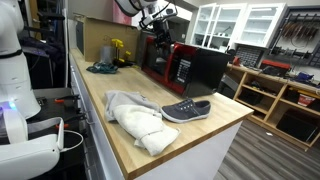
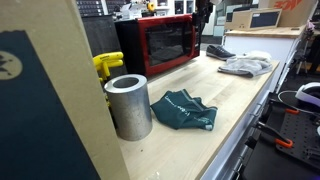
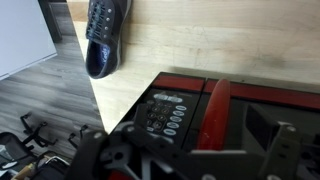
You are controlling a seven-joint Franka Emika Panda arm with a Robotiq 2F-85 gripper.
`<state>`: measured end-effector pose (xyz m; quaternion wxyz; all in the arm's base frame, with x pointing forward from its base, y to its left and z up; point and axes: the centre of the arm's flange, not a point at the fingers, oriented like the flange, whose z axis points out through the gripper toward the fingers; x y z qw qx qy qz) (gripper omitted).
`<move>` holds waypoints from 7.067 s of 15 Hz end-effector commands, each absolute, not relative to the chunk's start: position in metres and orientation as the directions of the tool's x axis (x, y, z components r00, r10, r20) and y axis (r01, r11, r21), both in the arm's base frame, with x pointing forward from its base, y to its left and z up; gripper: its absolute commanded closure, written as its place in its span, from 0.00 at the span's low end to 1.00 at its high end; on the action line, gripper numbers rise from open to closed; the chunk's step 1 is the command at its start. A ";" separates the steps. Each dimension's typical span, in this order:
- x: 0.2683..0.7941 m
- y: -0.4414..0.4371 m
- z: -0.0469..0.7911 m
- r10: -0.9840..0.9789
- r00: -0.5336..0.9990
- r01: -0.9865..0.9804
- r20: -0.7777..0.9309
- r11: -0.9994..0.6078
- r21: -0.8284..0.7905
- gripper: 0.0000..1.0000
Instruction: Open the door of the microwave
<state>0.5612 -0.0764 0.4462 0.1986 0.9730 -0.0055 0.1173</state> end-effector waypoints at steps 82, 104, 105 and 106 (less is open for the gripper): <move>0.463 0.003 0.633 0.167 0.933 0.221 0.318 -0.965 -0.141 0.00; 0.604 0.024 0.527 -0.438 0.892 -0.446 -0.112 -0.892 -0.067 0.00; 0.599 0.028 0.523 -0.424 0.898 -0.434 -0.122 -0.898 -0.071 0.00; 0.595 0.032 0.521 -0.414 0.902 -0.424 -0.126 -0.903 -0.071 0.00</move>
